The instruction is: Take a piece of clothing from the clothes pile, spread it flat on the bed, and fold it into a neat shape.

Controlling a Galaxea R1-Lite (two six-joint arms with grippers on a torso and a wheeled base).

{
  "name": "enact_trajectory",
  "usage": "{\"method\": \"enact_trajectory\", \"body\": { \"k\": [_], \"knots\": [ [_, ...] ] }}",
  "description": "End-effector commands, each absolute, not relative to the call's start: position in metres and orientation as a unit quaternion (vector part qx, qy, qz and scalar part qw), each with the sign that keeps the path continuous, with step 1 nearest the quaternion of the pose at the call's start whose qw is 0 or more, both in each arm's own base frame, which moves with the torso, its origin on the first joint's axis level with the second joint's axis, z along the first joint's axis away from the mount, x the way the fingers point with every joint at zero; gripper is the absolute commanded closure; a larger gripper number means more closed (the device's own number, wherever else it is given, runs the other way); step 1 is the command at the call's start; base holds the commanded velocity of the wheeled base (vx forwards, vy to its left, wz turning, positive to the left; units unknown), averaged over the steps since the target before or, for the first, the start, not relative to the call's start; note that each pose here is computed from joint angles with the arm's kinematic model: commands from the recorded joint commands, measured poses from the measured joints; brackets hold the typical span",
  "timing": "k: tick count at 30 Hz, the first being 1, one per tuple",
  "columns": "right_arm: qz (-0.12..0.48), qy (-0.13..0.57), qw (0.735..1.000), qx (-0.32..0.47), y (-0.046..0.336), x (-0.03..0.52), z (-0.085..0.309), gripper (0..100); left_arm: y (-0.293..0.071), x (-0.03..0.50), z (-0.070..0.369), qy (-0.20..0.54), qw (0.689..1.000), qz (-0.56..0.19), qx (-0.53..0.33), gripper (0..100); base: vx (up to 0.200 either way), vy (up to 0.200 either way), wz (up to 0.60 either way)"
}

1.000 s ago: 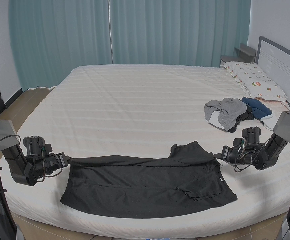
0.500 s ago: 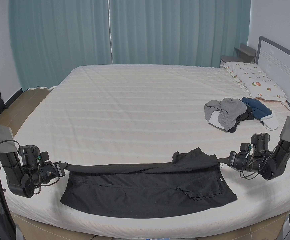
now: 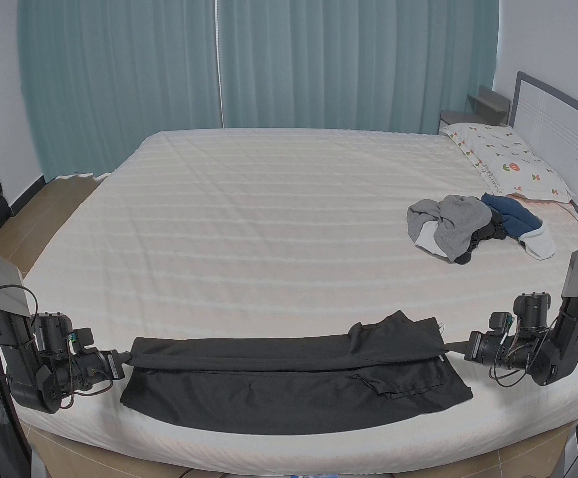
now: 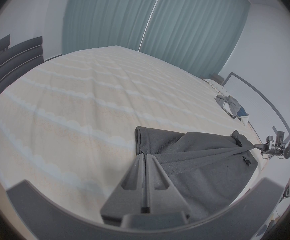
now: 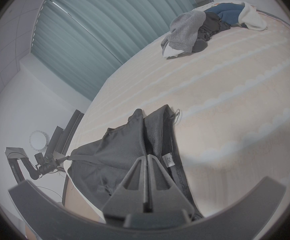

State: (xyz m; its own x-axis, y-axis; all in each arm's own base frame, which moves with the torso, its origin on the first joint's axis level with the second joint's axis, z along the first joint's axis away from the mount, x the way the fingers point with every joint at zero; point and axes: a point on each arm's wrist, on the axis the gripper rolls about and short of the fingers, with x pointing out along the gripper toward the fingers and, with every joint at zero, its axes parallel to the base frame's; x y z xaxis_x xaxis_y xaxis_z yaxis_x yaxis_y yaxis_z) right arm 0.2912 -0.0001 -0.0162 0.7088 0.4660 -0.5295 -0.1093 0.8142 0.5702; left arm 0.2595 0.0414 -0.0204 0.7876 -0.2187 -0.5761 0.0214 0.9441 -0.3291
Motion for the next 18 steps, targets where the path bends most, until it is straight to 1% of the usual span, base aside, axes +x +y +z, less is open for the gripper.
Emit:
{"method": "enact_trajectory", "body": {
  "k": [1, 6, 18],
  "knots": [
    [0.161, 0.357, 0.883, 0.260, 0.000, 0.282, -0.021, 100, 0.044, 0.250, -0.025, 0.327, 0.928, -0.067, -0.163, 100, 0.000, 0.000, 0.00],
    [0.164, 0.355, 0.882, 0.263, -0.002, 0.279, -0.020, 100, 0.042, 0.240, -0.025, 0.332, 0.926, -0.072, -0.165, 100, 0.000, 0.000, 0.00],
    [0.177, 0.369, 0.869, 0.279, -0.007, 0.269, -0.022, 100, 0.041, 0.232, -0.024, 0.337, 0.924, -0.069, -0.168, 100, 0.000, 0.000, 0.00]
  ]
}}
